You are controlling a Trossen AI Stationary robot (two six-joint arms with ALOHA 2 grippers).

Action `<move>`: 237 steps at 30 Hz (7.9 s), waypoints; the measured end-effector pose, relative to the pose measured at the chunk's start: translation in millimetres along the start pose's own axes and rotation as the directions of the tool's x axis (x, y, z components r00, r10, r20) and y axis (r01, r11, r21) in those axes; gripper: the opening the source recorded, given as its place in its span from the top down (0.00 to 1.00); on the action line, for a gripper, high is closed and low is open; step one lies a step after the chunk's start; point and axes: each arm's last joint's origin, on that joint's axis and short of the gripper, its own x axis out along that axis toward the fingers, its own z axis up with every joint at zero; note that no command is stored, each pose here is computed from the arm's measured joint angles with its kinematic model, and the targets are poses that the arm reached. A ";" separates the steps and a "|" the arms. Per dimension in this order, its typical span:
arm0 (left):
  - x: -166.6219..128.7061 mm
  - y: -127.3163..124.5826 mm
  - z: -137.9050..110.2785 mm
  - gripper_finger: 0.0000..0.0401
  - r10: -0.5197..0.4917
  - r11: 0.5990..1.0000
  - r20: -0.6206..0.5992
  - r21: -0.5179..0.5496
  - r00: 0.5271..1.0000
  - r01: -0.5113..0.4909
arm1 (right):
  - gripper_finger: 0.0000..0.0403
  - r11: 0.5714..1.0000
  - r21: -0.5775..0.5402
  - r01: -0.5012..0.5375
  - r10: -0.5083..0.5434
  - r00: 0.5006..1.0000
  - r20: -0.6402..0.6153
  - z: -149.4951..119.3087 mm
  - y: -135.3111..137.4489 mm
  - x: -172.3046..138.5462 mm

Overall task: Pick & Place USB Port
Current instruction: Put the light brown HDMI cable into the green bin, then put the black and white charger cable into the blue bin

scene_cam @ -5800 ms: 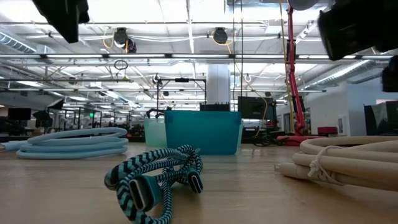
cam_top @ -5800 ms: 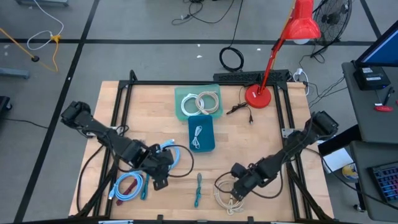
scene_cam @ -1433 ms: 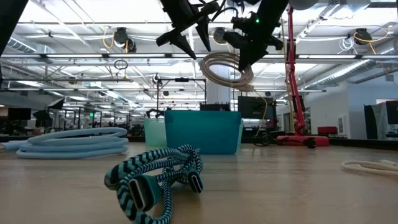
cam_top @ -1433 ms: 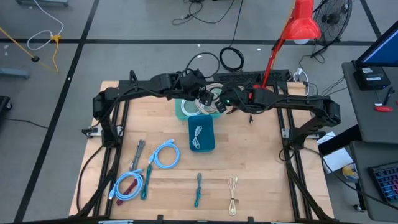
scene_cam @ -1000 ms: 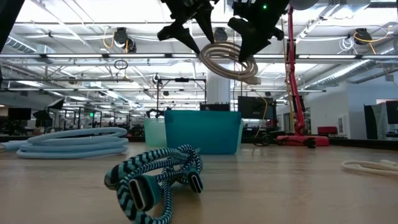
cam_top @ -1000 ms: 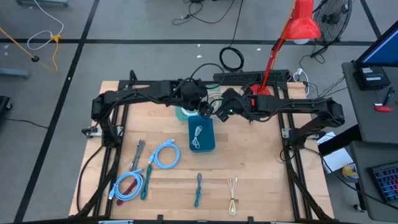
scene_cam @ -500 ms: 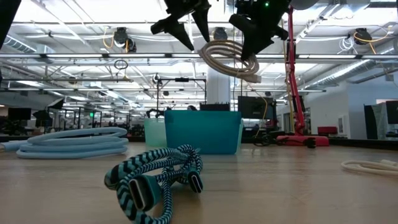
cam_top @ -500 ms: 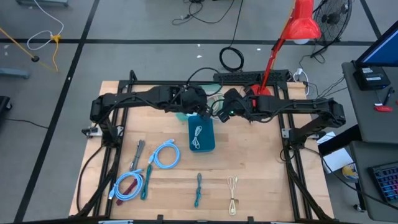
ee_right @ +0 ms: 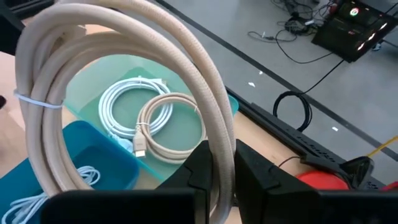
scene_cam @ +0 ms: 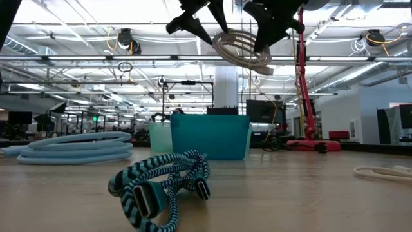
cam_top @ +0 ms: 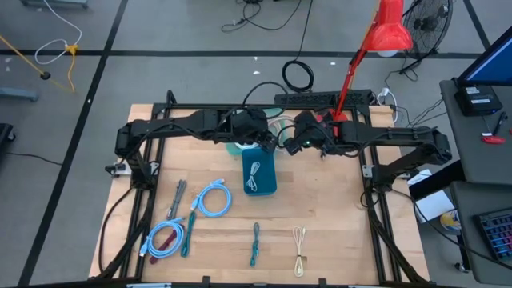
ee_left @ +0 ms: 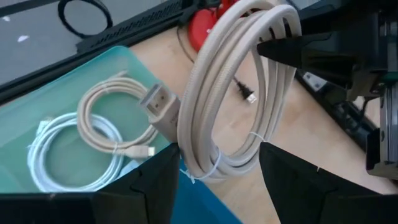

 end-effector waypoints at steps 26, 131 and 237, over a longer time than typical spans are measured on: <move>4.5 10.3 14.7 0.98 -0.076 0.995 -0.010 0.061 0.997 0.076 | 0.93 0.999 0.016 0.031 -0.031 0.999 0.008 0.3 -4.3 -2.3; -121.6 23.2 -104.7 0.59 0.132 0.954 -0.415 0.299 0.900 -0.002 | 0.60 0.866 0.055 -0.497 0.488 0.864 0.121 -6.5 -3.2 -103.1; 82.2 27.3 -103.1 0.97 -0.079 0.838 -0.291 -0.537 0.954 -0.095 | 0.90 0.898 0.228 -0.375 0.397 0.916 -0.057 -115.0 -17.8 -67.0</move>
